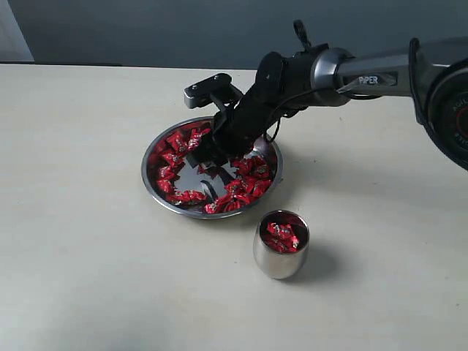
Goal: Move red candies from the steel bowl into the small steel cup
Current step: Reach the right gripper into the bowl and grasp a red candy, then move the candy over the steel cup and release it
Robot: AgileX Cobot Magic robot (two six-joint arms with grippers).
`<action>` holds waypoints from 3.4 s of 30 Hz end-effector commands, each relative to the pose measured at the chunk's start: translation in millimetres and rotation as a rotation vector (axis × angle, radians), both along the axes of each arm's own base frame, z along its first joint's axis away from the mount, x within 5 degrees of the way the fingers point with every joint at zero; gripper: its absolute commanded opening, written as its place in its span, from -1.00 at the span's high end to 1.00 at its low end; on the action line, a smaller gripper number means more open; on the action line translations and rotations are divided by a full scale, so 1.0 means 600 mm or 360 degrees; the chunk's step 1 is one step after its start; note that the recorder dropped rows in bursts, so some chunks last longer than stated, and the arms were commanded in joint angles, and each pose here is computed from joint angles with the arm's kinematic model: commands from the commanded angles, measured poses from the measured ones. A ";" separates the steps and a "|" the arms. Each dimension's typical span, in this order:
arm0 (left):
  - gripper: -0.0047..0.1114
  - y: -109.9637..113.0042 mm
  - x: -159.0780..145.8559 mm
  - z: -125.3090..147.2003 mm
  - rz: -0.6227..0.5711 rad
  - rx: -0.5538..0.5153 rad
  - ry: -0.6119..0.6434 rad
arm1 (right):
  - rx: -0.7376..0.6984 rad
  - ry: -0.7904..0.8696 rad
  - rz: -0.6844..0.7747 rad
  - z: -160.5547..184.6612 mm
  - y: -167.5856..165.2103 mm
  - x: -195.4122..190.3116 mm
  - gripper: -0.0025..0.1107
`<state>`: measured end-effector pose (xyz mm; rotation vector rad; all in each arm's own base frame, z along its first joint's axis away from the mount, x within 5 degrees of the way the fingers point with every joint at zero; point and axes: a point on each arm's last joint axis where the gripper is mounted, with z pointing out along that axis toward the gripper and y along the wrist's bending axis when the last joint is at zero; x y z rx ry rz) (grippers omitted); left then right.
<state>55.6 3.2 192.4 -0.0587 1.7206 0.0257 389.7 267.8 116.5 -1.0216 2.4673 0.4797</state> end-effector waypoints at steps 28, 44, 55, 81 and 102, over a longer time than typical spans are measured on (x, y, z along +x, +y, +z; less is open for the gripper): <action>0.91 -0.001 0.000 0.000 -0.0010 -0.0005 -0.0010 | 0.0054 -0.0078 -0.0071 0.005 0.001 0.012 0.24; 0.91 -0.001 0.000 0.000 -0.0010 -0.0005 -0.0010 | 0.0029 0.0023 -0.0051 -0.019 0.002 0.005 0.40; 0.91 -0.001 0.000 0.000 -0.0010 -0.0005 -0.0010 | 0.0059 0.0107 0.0018 0.029 0.001 -0.011 0.97; 0.91 -0.001 0.000 0.000 -0.0010 -0.0005 -0.0010 | 0.0152 0.0136 -0.0122 0.171 -0.156 -0.270 0.97; 0.91 -0.001 0.000 0.000 -0.0010 -0.0005 -0.0010 | -0.0019 0.0191 -0.0019 0.138 -0.174 -0.291 0.84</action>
